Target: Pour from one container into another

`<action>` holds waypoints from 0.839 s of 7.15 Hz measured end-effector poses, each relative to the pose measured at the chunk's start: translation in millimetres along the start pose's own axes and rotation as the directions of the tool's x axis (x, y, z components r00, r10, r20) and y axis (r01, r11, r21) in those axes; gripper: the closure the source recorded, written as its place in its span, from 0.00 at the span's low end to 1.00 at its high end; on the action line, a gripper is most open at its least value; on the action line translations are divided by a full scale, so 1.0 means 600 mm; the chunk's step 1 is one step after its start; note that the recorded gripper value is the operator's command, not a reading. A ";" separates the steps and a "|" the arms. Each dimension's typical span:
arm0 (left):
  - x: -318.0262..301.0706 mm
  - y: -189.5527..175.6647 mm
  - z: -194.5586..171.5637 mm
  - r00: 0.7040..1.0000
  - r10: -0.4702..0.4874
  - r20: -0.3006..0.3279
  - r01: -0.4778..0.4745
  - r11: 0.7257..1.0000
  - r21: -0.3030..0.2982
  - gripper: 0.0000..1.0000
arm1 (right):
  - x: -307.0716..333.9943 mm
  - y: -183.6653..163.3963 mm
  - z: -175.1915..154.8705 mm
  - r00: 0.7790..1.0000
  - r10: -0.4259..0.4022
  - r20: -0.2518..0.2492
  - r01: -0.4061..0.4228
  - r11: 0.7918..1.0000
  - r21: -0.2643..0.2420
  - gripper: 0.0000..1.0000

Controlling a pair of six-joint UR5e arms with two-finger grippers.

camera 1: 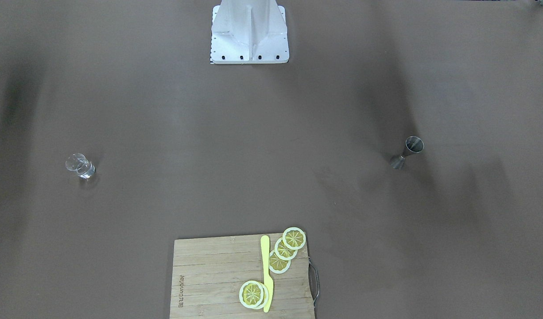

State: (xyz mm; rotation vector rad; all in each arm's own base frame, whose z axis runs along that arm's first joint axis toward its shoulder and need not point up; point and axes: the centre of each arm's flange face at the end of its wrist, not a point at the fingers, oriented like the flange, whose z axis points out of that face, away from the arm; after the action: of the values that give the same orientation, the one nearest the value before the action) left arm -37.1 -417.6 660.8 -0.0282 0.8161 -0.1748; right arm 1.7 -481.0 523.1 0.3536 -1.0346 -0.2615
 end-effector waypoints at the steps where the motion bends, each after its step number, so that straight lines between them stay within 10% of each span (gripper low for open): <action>1: 0.000 0.000 -0.001 1.000 0.000 0.000 0.000 1.000 0.001 0.01 | -0.024 -0.002 0.005 0.999 -0.022 0.038 0.022 1.000 -0.007 0.00; 6: -0.001 0.003 0.000 1.000 -0.002 0.000 0.002 1.000 -0.002 0.01 | -0.084 -0.005 0.016 0.984 -0.179 0.005 0.179 0.984 0.007 0.00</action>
State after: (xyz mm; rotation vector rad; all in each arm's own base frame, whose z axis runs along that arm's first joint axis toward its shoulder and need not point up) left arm -37.3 -415.8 661.4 -0.0305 0.8157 -0.1762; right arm -31.6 -466.2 486.8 0.4533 -1.0102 -0.4207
